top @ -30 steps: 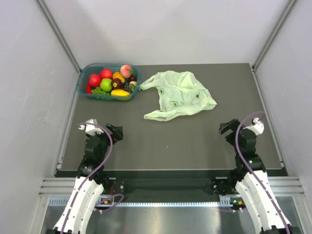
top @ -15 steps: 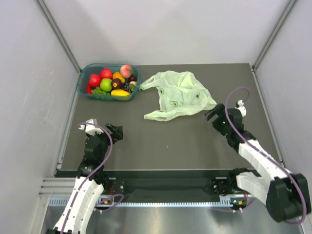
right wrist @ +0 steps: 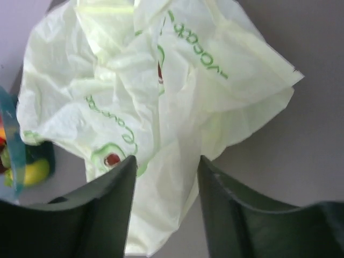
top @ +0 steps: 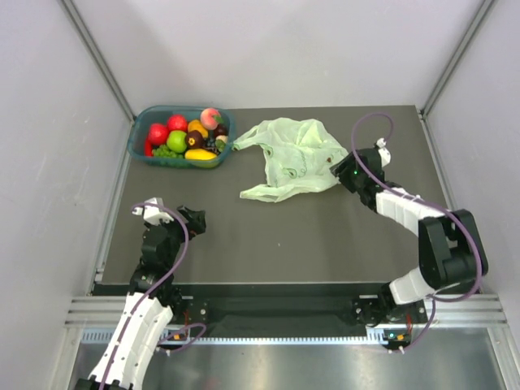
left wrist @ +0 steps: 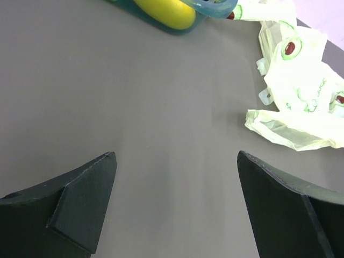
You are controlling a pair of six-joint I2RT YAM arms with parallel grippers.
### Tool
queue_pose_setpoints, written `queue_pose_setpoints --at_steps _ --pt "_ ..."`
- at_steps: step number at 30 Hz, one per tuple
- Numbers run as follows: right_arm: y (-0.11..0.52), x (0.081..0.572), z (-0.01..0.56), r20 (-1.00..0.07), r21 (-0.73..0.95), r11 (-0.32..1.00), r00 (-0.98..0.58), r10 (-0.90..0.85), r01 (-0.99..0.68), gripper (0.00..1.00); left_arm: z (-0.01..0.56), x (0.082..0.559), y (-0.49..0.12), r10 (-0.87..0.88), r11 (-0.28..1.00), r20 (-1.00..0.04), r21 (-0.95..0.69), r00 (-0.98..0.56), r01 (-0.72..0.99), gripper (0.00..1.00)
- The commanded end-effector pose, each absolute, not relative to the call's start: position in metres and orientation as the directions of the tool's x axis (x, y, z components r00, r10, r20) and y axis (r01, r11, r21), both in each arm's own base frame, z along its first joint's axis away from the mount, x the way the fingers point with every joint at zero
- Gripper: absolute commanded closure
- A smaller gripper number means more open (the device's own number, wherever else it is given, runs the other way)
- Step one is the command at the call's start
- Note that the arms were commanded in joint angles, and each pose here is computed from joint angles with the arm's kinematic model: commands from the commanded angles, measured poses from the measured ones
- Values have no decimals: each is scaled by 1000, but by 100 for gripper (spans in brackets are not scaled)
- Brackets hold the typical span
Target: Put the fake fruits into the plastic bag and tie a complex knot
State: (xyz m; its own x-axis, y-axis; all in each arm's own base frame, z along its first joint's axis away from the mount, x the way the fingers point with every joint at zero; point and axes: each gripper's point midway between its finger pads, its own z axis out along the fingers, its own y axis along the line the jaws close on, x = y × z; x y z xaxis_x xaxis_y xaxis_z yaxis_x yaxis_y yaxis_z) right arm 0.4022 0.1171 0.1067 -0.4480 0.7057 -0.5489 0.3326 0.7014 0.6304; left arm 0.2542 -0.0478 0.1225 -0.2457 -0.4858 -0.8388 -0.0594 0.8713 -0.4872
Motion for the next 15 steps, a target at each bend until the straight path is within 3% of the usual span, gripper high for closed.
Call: queue_pose_setpoints --at_steps 1,2,5,9,10,14,15 --pt "104 434 126 -583 649 694 -384 716 312 54 129 258 -50 -479 874 -848 -486 -226 -29 2" --pt "99 439 123 -583 644 696 -384 716 319 74 128 258 -51 -477 874 -848 -485 -229 -27 2" --pt "73 453 125 -578 651 684 -370 728 329 99 135 260 -52 -481 872 -852 -489 -208 -12 2" --pt "47 476 138 -592 651 697 -373 715 301 98 135 260 -53 -477 874 -854 -486 -211 -7 2" --pt "48 479 141 -595 649 706 -387 704 286 95 135 260 -53 -478 873 -853 -488 -211 -4 3" --pt "40 486 152 -659 539 799 -457 597 268 26 135 261 -54 -475 874 -853 -486 -215 1 4" --pt "36 482 156 -676 510 815 -458 578 275 22 135 261 -54 -474 874 -854 -486 -215 4 4"
